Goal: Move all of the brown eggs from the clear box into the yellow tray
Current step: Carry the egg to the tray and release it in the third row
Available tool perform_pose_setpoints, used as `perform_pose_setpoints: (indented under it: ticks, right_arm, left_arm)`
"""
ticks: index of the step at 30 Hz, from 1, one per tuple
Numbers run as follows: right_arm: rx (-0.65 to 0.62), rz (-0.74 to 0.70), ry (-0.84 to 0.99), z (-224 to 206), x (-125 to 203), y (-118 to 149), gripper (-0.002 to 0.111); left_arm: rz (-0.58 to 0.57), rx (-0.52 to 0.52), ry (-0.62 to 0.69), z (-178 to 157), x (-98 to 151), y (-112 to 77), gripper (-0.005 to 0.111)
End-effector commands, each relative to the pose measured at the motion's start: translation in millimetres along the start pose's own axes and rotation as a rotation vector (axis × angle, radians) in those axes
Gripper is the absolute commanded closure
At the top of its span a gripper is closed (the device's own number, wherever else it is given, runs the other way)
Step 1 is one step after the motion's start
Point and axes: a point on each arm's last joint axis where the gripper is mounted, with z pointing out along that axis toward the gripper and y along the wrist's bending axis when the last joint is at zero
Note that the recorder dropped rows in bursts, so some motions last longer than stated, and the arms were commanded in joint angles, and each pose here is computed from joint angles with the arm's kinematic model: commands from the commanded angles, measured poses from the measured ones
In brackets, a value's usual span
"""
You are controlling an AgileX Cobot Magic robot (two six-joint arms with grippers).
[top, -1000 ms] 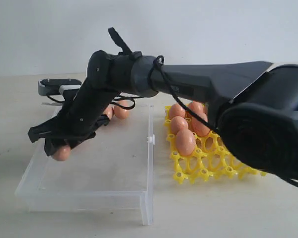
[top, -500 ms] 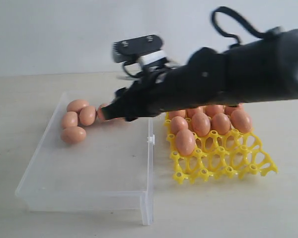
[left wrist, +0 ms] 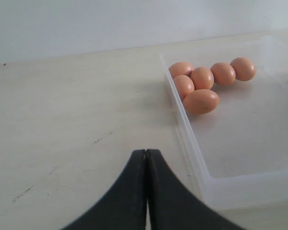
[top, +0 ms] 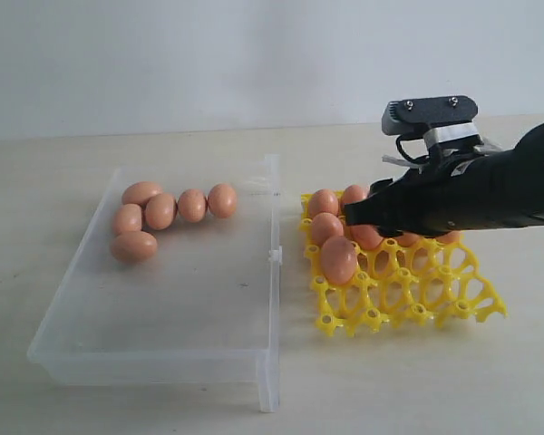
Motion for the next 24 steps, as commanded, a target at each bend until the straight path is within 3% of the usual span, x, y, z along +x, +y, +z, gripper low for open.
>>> perform_pose_setpoints:
  ticks: [1,24]
  right_arm:
    - [0.017,0.026,0.044,13.2,9.9,-4.0,0.108]
    - [0.050,0.075,0.042,28.2,16.6,-8.0,0.108]
  left_arm:
    - [0.000,0.003,-0.019,-0.9,-2.4,-0.1,0.107]
    - [0.000,0.003,-0.019,-0.9,-2.4,-0.1,0.107]
